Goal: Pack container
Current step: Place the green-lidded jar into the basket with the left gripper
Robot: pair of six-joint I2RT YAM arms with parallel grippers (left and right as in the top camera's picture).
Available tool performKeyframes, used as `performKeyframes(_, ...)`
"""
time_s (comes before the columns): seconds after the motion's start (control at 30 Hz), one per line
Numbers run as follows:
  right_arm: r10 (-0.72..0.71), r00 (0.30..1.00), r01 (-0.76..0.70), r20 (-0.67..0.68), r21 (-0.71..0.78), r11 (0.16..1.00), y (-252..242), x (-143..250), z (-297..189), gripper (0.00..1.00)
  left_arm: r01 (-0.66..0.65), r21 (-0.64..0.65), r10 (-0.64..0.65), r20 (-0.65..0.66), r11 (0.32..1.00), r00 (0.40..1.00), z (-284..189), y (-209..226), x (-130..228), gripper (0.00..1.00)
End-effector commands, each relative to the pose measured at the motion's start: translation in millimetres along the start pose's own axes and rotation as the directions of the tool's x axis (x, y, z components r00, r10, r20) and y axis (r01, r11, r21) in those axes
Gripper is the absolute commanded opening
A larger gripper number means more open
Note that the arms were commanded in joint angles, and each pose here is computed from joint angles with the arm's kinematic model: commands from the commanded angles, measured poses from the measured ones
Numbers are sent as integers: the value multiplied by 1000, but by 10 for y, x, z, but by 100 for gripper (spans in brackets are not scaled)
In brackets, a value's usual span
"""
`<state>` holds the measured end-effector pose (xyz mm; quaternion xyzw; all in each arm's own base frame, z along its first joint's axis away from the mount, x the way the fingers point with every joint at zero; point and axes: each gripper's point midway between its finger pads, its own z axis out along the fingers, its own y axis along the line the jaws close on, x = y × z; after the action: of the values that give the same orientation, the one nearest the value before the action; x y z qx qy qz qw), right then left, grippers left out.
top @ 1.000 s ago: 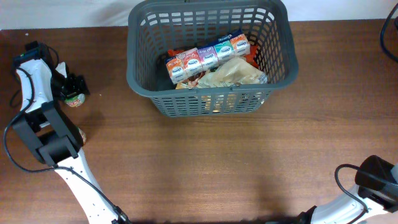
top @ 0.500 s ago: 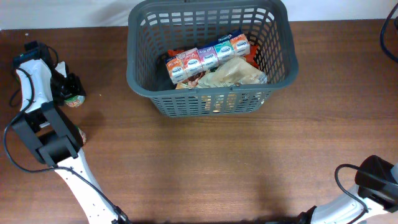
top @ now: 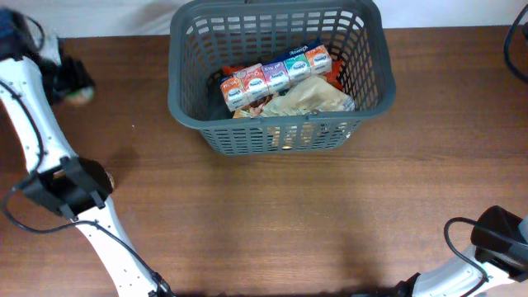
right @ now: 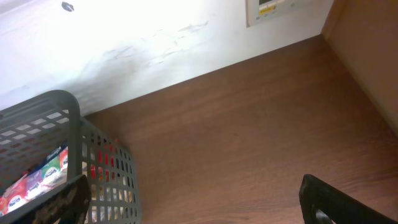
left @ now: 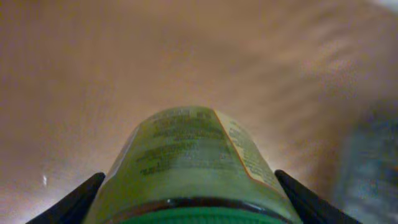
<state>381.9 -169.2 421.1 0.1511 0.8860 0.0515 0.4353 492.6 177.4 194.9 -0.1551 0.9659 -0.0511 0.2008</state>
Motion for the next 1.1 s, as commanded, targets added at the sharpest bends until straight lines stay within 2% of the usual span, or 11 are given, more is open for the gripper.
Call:
performKeyframes(0.0, 3, 1000, -3, -9, -12, 1000, -1, 12, 41, 99, -255, 129, 215, 259, 958, 941, -876, -879, -222, 2)
performKeyframes(0.07, 3, 1000, -3, -9, -12, 1000, -1, 12, 41, 99, -417, 100, 359, 352, 904, 864, -1192, -1251, -229, 2)
performKeyframes(0.13, 3, 1000, -3, -9, -12, 1000, -2, 12, 41, 99, -569, 57, 495, 428, 820, 756, -1445, -1626, -195, 2)
performKeyframes(0.27, 3, 1000, -3, -9, -12, 1000, -1, 12, 41, 99, -816, -28, 707, 516, 578, 483, -1792, -2429, 78, 2)
performKeyframes(0.4, 3, 1000, -3, -9, -12, 1000, -1, 12, 41, 98, -934, -90, 821, 510, 346, 256, -1835, -3043, 455, 2)
performKeyframes(0.47, 3, 1000, -3, -9, -12, 1000, -1, 12, 41, 99, -960, -93, 855, 482, 264, 188, -1761, -3240, 631, 2)
performKeyframes(0.63, 3, 1000, -3, -9, -12, 1000, -1, 12, 41, 99, -984, -4, 930, 327, 179, 168, -1363, -3407, 1070, 2)
performKeyframes(0.67, 3, 1000, -3, -9, -12, 1000, -1, 12, 41, 99, -981, 15, 938, 291, 195, 191, -1263, -3398, 1108, 2)
performKeyframes(0.87, 3, 1000, -3, -9, -12, 1000, -1, 12, 41, 99, -969, 185, 978, 96, 166, 186, -607, -3212, 1426, 2)
performKeyframes(1.07, 3, 1000, -3, -9, -12, 1000, -1, 12, 41, 99, -926, 355, 992, -58, 128, 115, -103, -2929, 1818, 2)
